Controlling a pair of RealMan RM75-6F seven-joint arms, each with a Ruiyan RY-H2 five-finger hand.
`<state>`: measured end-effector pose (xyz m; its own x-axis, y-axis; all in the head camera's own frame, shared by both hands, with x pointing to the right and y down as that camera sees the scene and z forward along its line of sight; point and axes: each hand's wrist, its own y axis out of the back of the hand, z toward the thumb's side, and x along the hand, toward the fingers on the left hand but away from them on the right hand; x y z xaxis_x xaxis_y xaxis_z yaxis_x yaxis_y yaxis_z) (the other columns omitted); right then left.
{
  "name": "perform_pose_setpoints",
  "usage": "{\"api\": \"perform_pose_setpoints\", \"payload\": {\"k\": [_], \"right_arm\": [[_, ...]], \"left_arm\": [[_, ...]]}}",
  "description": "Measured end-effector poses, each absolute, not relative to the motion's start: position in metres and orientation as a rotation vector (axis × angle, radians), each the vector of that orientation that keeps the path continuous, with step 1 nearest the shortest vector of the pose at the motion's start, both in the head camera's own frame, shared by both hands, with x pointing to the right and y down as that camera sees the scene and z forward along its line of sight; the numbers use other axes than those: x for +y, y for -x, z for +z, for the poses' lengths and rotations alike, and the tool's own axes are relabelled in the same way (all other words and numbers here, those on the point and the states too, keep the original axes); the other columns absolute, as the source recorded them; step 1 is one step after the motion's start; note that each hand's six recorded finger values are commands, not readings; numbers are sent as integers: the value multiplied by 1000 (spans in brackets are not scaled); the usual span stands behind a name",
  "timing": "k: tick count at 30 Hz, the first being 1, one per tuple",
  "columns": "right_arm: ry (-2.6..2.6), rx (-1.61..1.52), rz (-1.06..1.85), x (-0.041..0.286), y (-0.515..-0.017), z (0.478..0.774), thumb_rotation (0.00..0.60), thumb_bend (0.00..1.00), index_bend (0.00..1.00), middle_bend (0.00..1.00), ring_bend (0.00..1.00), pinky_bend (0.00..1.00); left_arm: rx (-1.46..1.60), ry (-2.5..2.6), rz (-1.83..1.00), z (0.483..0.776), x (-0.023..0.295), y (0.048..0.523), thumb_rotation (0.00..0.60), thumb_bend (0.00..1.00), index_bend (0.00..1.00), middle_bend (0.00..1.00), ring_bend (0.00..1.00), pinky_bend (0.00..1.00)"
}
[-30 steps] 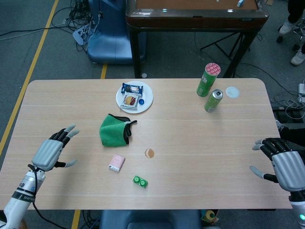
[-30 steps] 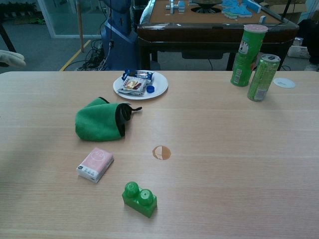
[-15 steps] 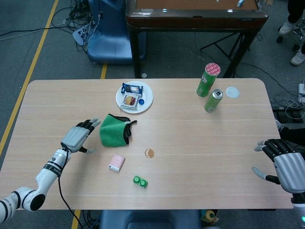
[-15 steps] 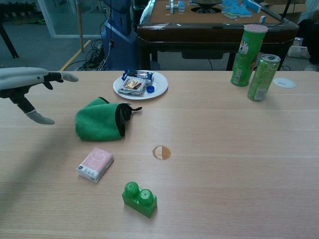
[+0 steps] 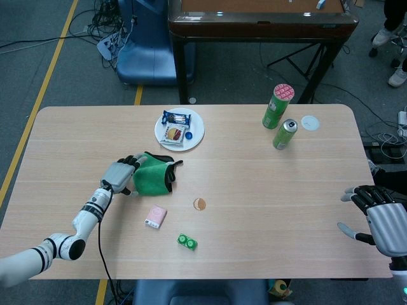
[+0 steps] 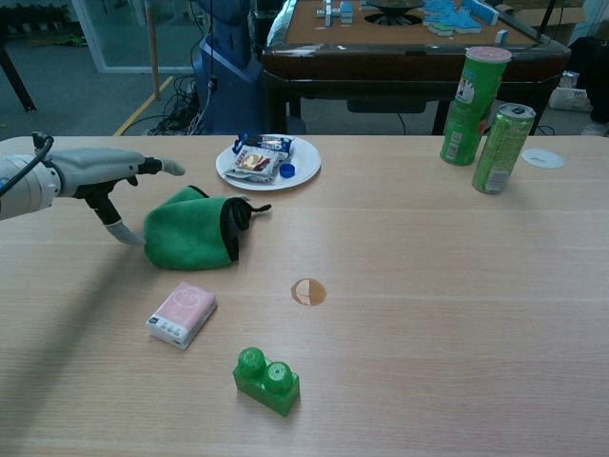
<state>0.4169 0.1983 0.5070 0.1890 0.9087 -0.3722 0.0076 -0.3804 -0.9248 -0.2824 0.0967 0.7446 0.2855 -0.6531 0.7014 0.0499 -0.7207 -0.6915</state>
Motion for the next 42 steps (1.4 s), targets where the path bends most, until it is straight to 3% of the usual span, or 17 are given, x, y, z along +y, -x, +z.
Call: {"api": "perform_pose_setpoints", "payload": {"k": [10, 14, 20, 24, 27, 36, 42], "right_arm": [[1600, -897, 1336, 198, -422, 509, 600, 211, 395, 345, 252, 227], [1600, -901, 1342, 198, -424, 509, 600, 212, 394, 345, 252, 227], [1598, -904, 1348, 198, -426, 510, 600, 212, 394, 345, 252, 227], [1603, -902, 1347, 198, -425, 511, 600, 212, 394, 345, 251, 227], [1602, -903, 1346, 198, -425, 511, 600, 212, 395, 345, 252, 227], [1604, -902, 1349, 199, -425, 512, 600, 211, 394, 345, 252, 227], [1605, -902, 1349, 198, -424, 513, 600, 212, 394, 345, 252, 227]], "left_arm": [[538, 1954, -1489, 764, 88, 255, 600, 137, 172, 36, 80, 141], [518, 1946, -1492, 772, 89, 245, 600, 137, 309, 148, 169, 198], [465, 1932, -1486, 784, 94, 234, 600, 138, 430, 319, 346, 456], [453, 1908, -1448, 786, 95, 225, 600, 151, 549, 515, 511, 661], [474, 1912, -1418, 786, 94, 220, 600, 163, 601, 602, 591, 790], [571, 2014, -1276, 763, 90, 195, 600, 164, 618, 623, 611, 812], [582, 2131, -1143, 737, 104, 163, 600, 164, 599, 623, 603, 812]]}}
